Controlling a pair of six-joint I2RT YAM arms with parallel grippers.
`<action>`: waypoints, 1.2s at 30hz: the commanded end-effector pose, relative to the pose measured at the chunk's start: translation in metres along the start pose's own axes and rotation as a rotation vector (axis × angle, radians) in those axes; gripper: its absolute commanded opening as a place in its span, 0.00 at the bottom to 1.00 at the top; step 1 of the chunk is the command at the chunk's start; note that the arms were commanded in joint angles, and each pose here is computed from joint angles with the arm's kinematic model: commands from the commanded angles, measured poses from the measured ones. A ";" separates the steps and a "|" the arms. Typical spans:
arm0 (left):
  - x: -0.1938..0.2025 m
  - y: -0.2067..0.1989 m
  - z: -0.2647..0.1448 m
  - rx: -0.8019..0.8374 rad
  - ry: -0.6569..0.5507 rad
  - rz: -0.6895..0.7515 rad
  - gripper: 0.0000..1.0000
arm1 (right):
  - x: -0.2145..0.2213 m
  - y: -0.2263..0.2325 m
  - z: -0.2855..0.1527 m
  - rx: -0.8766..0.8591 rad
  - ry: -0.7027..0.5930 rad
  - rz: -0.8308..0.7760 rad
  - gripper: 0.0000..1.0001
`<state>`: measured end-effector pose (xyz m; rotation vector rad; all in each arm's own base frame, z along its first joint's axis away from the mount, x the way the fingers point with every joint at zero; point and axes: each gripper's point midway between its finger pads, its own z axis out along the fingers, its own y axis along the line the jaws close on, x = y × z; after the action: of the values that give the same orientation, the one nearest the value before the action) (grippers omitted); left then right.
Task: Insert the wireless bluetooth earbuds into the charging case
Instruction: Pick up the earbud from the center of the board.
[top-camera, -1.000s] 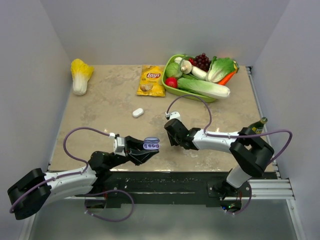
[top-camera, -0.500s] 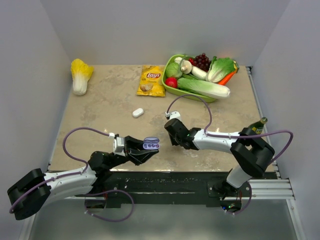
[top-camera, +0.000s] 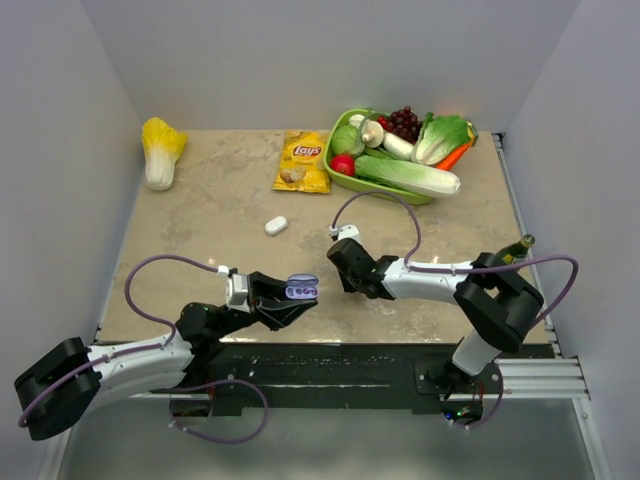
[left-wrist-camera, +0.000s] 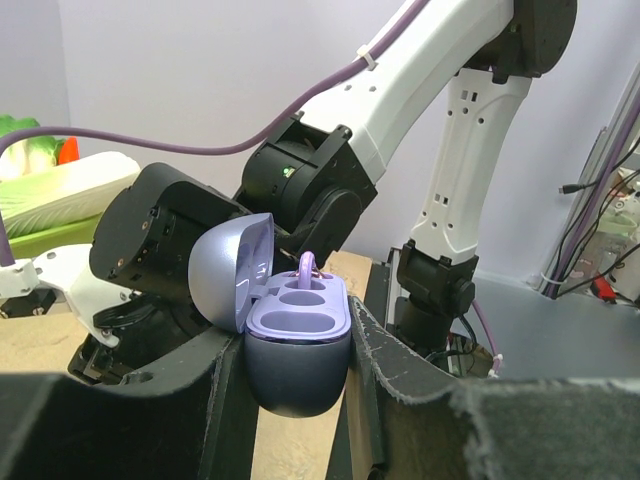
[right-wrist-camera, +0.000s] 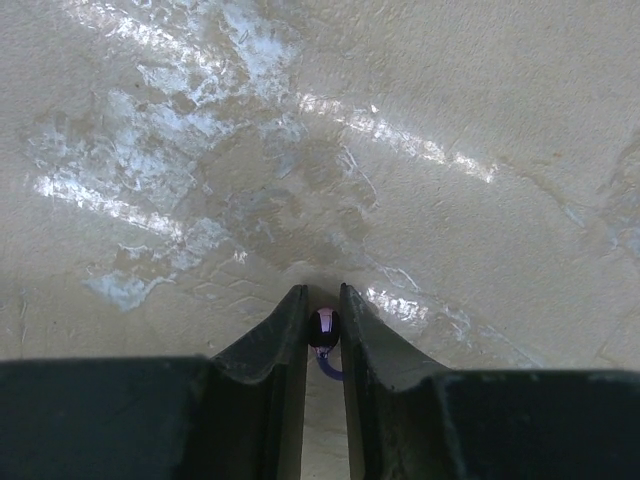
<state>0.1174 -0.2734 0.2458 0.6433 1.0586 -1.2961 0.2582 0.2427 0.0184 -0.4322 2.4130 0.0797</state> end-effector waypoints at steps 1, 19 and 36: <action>0.041 0.001 -0.041 -0.031 0.073 -0.019 0.00 | -0.008 -0.002 0.002 0.018 -0.013 -0.002 0.19; 0.039 0.000 -0.040 -0.027 0.071 -0.017 0.00 | -0.008 -0.001 0.002 -0.086 0.005 0.127 0.00; 0.045 0.015 -0.039 -0.098 0.090 0.009 0.00 | -0.068 0.014 -0.077 -0.410 -0.095 0.383 0.00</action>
<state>0.1203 -0.2714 0.2473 0.6280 1.0592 -1.2799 0.2679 0.2478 0.0841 -0.1287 2.3865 0.5747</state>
